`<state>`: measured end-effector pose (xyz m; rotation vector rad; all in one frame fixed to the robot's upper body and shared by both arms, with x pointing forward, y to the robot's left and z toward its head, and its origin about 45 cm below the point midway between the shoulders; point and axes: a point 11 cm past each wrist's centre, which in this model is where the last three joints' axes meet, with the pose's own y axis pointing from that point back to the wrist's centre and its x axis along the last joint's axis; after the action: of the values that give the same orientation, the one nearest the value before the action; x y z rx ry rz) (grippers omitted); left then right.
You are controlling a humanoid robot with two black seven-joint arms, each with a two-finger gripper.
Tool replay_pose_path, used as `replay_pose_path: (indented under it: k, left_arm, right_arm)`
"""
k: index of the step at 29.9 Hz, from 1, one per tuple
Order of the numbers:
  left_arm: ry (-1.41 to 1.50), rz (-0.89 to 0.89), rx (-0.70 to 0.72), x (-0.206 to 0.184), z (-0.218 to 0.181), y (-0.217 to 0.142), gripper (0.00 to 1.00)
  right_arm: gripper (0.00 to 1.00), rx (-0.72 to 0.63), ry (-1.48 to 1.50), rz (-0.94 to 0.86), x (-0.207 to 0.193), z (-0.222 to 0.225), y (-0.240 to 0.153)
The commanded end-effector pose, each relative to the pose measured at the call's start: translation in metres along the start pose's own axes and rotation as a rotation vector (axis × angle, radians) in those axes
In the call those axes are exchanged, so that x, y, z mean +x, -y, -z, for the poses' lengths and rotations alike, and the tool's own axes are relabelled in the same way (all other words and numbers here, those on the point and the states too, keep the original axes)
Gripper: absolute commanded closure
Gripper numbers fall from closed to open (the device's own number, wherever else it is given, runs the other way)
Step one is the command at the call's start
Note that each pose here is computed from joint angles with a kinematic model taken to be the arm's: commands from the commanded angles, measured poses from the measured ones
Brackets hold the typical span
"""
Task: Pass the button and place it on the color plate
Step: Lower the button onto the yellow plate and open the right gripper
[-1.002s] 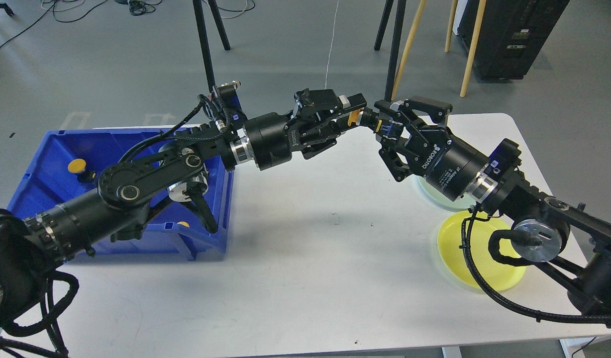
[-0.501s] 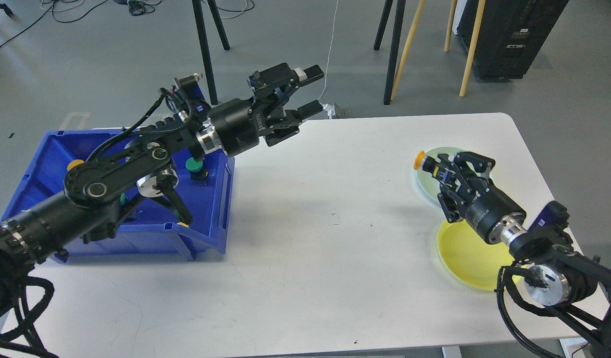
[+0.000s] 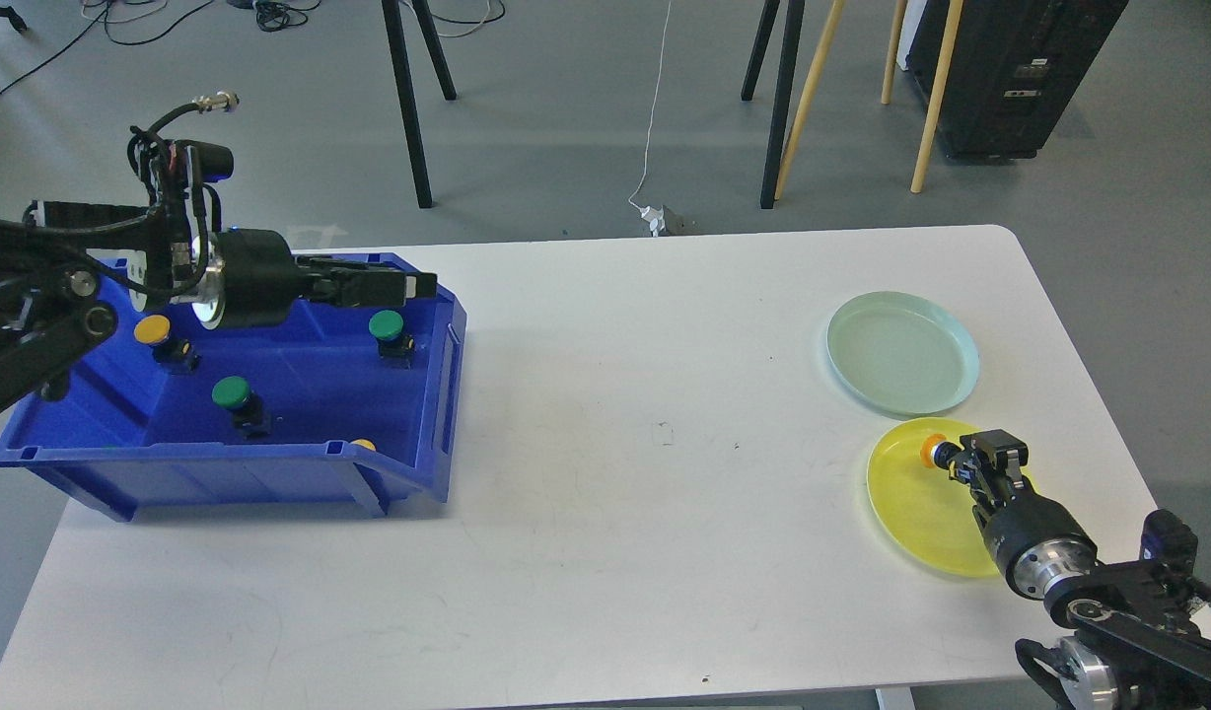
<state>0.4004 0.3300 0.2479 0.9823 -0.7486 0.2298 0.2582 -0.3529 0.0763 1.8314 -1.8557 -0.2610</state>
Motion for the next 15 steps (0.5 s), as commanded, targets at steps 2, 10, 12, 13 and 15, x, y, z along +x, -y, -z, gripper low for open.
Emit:
replay_pose_path:
  k: [2, 10, 12, 13, 15]
  left_arm:
    - [0.141, 0.133, 0.183, -0.023, 0.039, -0.017, 0.11]
    - [0.116, 0.232, 0.306, -0.053, 0.078, -0.023, 0.11]
    - [0.108, 0.241, 0.319, -0.055, 0.083, -0.019, 0.11]
    - [0.101, 0.243, 0.330, -0.056, 0.086, -0.018, 0.11]
    - [0.082, 0.251, 0.350, -0.061, 0.093, -0.016, 0.11]
  right_arm:
    - [0.00, 0.021, -0.011, -0.017, 0.017, 0.012, -0.003]
    - [0.00, 0.159, 0.061, -0.072, 0.048, 0.089, -0.002]
    - [0.00, 0.207, 0.089, -0.104, 0.059, 0.108, 0.000]
    - [0.00, 0.223, 0.101, -0.114, 0.062, 0.115, 0.001]
    - [0.00, 0.252, 0.118, -0.124, 0.065, 0.127, 0.003]
